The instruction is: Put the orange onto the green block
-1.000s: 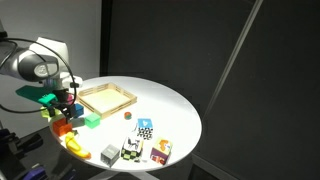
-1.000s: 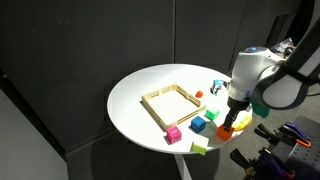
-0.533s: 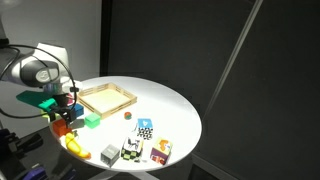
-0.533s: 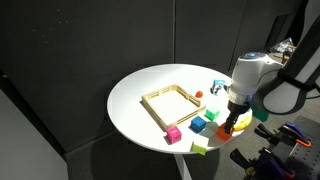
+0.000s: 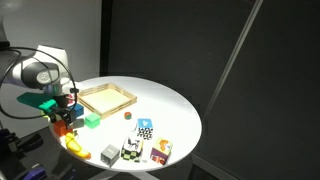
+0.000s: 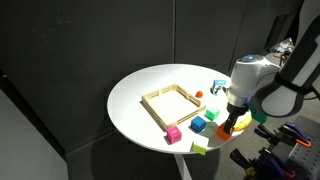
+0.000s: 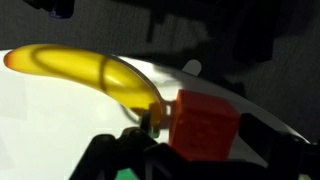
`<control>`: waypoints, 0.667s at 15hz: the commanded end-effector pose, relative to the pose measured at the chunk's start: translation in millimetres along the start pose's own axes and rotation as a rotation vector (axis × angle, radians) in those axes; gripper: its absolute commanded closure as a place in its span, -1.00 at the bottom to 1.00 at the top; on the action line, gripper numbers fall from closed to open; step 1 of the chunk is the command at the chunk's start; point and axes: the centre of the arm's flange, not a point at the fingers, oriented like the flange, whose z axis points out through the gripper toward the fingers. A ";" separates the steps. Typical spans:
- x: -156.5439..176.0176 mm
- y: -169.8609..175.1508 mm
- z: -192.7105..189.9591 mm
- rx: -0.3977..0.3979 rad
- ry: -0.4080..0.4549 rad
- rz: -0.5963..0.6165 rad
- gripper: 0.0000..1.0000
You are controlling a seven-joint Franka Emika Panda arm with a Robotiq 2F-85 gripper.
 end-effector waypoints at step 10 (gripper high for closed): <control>8.1 3.9 -11.7 -0.002 0.028 0.024 0.95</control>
